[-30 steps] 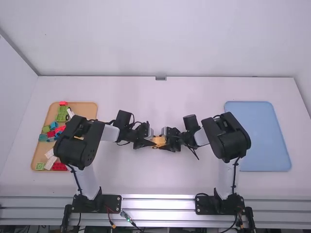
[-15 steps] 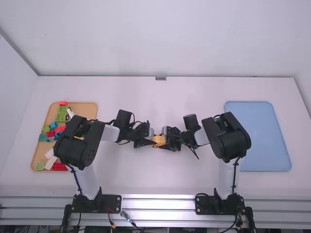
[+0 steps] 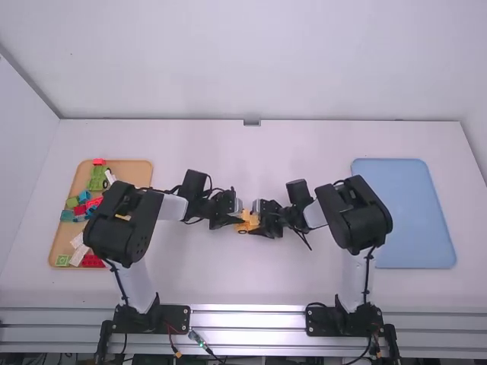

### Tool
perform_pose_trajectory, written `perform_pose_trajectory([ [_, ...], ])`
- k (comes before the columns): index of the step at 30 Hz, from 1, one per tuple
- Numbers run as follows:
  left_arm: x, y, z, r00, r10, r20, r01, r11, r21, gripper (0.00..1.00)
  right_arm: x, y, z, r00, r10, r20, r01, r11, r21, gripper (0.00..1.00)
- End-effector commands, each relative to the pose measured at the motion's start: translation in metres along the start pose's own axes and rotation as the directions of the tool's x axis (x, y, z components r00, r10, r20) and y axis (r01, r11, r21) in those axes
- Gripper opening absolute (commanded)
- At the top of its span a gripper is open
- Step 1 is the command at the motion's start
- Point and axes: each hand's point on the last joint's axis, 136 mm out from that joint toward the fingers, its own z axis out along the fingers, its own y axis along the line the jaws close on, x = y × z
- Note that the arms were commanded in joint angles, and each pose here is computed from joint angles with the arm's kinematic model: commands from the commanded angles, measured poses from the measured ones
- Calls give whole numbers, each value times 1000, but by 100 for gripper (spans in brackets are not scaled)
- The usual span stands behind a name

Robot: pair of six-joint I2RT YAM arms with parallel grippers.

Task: Assemble lego blocks to make yellow taxi

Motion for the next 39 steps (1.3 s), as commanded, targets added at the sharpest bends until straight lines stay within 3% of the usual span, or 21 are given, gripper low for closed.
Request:
perform_pose_trajectory([
  [1, 16, -10, 3, 995, -30, -91, 30, 1000, 1, 11, 9, 8, 6, 999, 13, -37, -13, 1000, -12, 47],
  [10, 1, -12, -9, 995, -24, -92, 24, 1000, -5, 6, 10, 6, 5, 999, 13, -33, -14, 1000, -7, 47],
  [13, -8, -21, -8, 999, -29, -37, 30, 999, 41, 6, 9, 7, 4, 1000, 13, -29, -13, 1000, -9, 47],
  [39, -4, -27, -2, 999, -36, -9, 37, 996, 77, 14, 9, 7, 5, 1000, 13, -28, -14, 1000, -10, 48],
])
